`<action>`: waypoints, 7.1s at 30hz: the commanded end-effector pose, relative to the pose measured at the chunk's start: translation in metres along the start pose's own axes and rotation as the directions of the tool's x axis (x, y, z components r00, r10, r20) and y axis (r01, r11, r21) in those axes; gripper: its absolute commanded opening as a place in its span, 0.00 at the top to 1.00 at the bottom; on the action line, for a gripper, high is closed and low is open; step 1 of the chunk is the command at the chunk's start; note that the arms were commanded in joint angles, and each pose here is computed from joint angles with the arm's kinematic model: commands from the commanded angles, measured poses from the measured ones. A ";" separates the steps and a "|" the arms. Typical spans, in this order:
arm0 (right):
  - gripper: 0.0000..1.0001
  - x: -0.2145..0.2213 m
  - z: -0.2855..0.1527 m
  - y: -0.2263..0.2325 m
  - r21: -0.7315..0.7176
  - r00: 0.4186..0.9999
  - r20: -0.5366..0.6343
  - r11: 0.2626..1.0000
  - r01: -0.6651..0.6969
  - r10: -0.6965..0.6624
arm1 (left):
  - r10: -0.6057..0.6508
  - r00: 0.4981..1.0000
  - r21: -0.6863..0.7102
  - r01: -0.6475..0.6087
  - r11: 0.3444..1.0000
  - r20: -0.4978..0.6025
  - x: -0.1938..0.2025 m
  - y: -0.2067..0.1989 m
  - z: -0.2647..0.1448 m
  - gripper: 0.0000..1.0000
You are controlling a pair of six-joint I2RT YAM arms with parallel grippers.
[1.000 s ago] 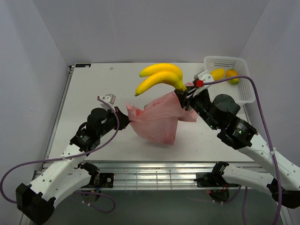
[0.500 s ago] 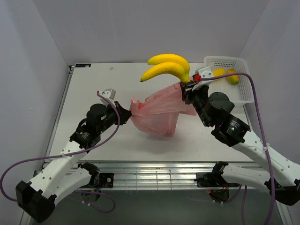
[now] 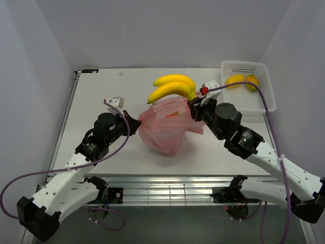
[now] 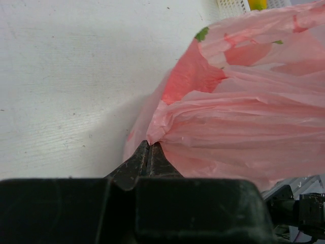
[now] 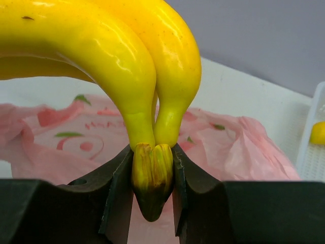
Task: Take the fake fruits out of the plastic bag
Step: Take out the fake fruit from the plastic bag, then place the fake fruit in the bin, then take out the fake fruit from the plastic bag.
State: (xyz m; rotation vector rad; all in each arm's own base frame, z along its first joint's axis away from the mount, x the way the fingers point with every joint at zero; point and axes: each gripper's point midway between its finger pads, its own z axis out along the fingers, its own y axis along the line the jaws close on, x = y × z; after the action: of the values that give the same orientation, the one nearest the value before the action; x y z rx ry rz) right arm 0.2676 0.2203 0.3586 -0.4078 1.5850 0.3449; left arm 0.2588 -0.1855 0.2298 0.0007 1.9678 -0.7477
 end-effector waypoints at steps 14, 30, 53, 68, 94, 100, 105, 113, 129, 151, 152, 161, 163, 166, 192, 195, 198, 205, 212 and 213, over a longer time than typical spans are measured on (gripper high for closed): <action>0.92 0.051 -0.018 0.001 -0.001 0.983 -0.137 0.992 -0.123 0.122 | -0.009 0.994 -0.178 0.028 0.984 0.111 -0.024 0.029 -0.023 1.00; 0.89 0.073 -0.030 -0.092 0.239 0.956 -0.145 0.947 -0.215 0.253 | 0.016 0.992 -0.450 0.044 0.892 0.128 -0.025 0.078 -0.058 1.00; 0.53 0.140 0.028 -0.317 0.719 0.812 -0.223 0.653 -0.237 0.540 | 0.145 0.985 0.122 -0.155 0.980 0.088 -0.043 -0.036 -0.031 1.00; 0.10 0.082 0.040 -0.151 0.031 0.817 -0.363 0.883 -0.469 0.447 | 0.125 0.990 0.164 -0.135 0.977 0.071 -0.027 -0.036 -0.036 1.00; 0.10 0.105 -0.003 0.103 -0.231 0.758 -0.438 0.754 -0.615 0.484 | 0.184 0.983 0.324 -0.178 0.929 0.013 0.000 -0.053 -0.050 1.00; 0.10 0.139 0.001 0.117 -0.184 0.719 -0.526 0.765 -0.618 0.455 | 0.185 0.983 0.341 -0.175 0.924 0.002 0.003 -0.056 -0.047 1.00; 0.10 0.166 -0.008 0.133 -0.156 0.687 -0.590 0.775 -0.613 0.424 | 0.182 0.983 0.337 -0.172 0.926 0.002 0.003 -0.055 -0.046 1.00; 0.10 0.203 -0.009 0.127 0.008 0.656 -0.603 0.826 -0.563 0.453 | 0.191 0.982 0.383 -0.175 0.907 -0.004 0.006 -0.062 -0.049 1.00; 0.10 0.158 -0.010 0.089 0.081 0.692 -0.385 0.769 -0.634 0.611 | 0.202 0.978 0.408 -0.165 0.898 -0.051 0.018 -0.063 -0.048 1.00; 0.10 0.209 0.030 0.113 0.001 0.795 -0.508 0.924 -0.384 0.331 | 0.240 0.967 0.504 -0.169 0.847 -0.079 0.029 -0.075 -0.055 1.00; 0.10 0.216 0.032 0.112 -0.020 0.817 -0.510 0.946 -0.324 0.269 | 0.238 0.968 0.500 -0.166 0.850 -0.083 0.030 -0.074 -0.053 1.00; 0.10 0.212 0.024 0.174 -0.467 0.923 -0.384 0.859 -0.209 0.016 | 0.227 0.968 0.461 -0.156 0.874 -0.103 0.031 -0.067 -0.046 1.00; 0.10 0.201 0.019 0.190 -0.551 0.943 -0.332 0.809 -0.206 0.013 | 0.223 0.970 0.452 -0.154 0.879 -0.101 0.031 -0.066 -0.045 1.00; 0.10 0.202 0.017 0.202 -0.602 0.947 -0.321 0.776 -0.187 -0.021 | 0.222 0.969 0.457 -0.150 0.877 -0.107 0.032 -0.066 -0.045 1.00; 0.01 0.333 0.063 0.166 -0.099 0.776 -0.629 0.986 -0.137 0.045 | 0.228 0.970 0.480 -0.159 0.863 -0.087 0.030 -0.071 -0.051 1.00; 0.09 0.320 0.065 0.169 -0.119 0.794 -0.606 0.981 -0.150 0.048 | 0.225 0.971 0.471 -0.160 0.868 -0.085 0.029 -0.070 -0.050 1.00; 0.46 0.298 0.067 0.172 -0.145 0.825 -0.561 0.973 -0.178 0.067 | 0.219 0.972 0.456 -0.157 0.876 -0.087 0.028 -0.067 -0.049 1.00; 0.82 0.231 0.057 0.174 -0.221 0.880 -0.461 0.946 -0.238 0.114 | 0.204 0.976 0.407 -0.156 0.900 -0.078 0.025 -0.060 -0.045 1.00; 0.52 0.195 0.052 0.151 -0.193 0.921 -0.370 0.960 -0.204 0.121 | 0.205 0.976 0.407 -0.161 0.899 -0.067 0.023 -0.060 -0.047 1.00; 0.37 0.193 0.056 0.145 -0.160 0.925 -0.361 0.970 -0.183 0.116 | 0.207 0.976 0.411 -0.162 0.897 -0.067 0.023 -0.061 -0.048 1.00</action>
State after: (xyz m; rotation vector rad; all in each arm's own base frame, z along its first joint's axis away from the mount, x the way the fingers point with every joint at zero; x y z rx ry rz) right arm 0.2309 0.3776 0.1604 -0.5294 1.9637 0.6791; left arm 0.1919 -0.2184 0.2503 0.4781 1.8722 -1.0277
